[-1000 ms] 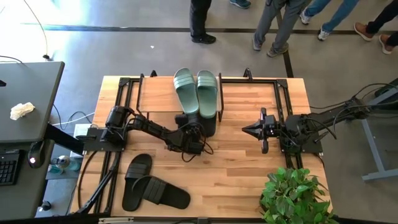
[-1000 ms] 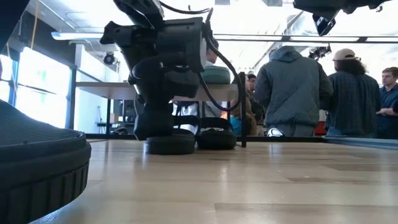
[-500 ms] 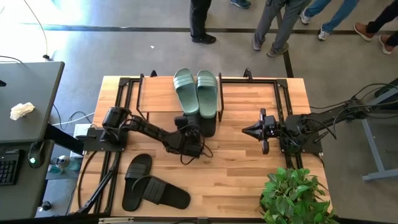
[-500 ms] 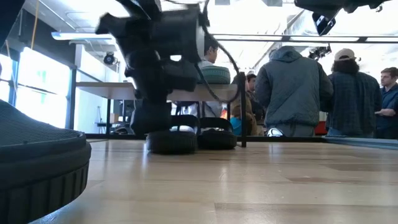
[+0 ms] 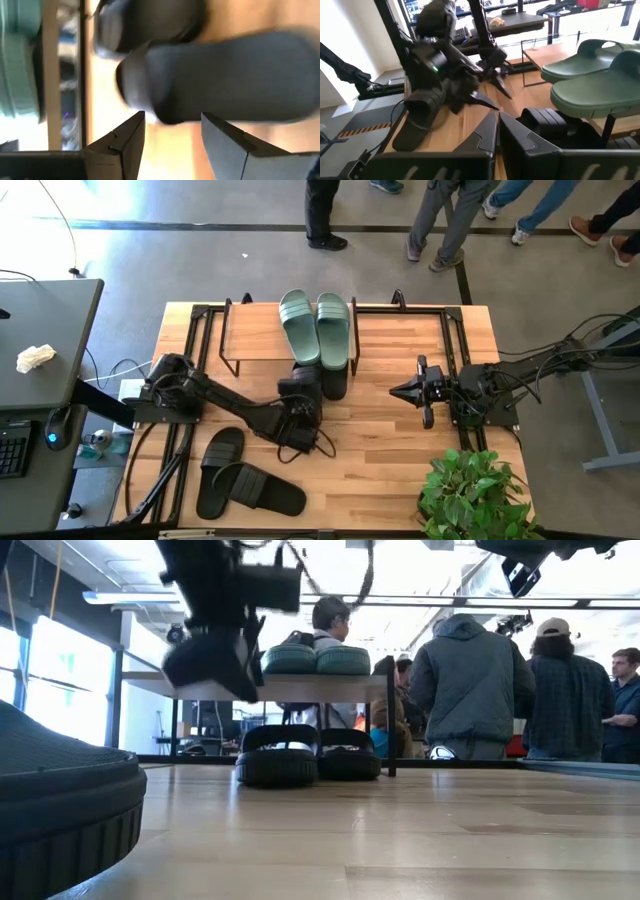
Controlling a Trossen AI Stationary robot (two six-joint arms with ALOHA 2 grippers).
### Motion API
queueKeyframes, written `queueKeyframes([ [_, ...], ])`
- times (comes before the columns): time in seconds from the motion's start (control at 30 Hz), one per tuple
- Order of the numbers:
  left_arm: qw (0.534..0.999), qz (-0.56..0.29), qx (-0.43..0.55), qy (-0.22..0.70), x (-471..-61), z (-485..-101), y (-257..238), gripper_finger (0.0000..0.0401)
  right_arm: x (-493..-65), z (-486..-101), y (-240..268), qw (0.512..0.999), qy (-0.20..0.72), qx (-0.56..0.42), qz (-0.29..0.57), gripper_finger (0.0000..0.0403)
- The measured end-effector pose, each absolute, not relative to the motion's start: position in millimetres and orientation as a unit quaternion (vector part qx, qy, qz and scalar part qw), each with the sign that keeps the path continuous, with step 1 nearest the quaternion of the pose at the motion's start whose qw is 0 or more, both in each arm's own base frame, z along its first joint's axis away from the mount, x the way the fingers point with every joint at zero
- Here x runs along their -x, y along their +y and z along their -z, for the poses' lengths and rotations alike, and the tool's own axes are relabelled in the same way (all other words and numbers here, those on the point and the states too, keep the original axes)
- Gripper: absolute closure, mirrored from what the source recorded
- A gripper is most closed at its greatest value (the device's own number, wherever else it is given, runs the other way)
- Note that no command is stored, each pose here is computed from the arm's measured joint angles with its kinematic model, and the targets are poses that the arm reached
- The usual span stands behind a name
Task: Pick and place slides into the shelf
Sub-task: Put the black slide under the shelf
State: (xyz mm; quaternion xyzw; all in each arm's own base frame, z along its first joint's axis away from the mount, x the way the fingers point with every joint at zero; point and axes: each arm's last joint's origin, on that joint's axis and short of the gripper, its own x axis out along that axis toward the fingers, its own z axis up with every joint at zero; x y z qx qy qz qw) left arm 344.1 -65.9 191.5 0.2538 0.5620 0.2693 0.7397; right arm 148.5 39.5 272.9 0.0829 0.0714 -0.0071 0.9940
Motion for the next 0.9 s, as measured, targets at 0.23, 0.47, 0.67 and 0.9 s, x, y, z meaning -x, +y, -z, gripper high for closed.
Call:
queueKeyframes([
  [0.23,0.768,-0.043,-0.286,0.572,-338.6,-211.2,-118.3,0.0260,-146.6,-271.8,38.7,0.993,0.078,-0.087,0.013,0.0394],
  [0.47,0.824,0.067,-0.284,0.485,-354.3,-195.8,-147.6,0.0349,-144.9,-271.0,37.6,0.993,0.083,-0.084,0.021,0.0394],
  [0.67,0.811,0.032,-0.270,0.518,-366.1,-173.2,-130.5,0.0386,-144.6,-270.3,37.3,0.993,0.086,-0.083,0.024,0.0394],
  [0.9,0.780,0.011,-0.256,0.571,-374.7,-138.8,-110.7,0.0389,-144.6,-270.1,37.3,0.992,0.087,-0.083,0.025,0.0394],
])
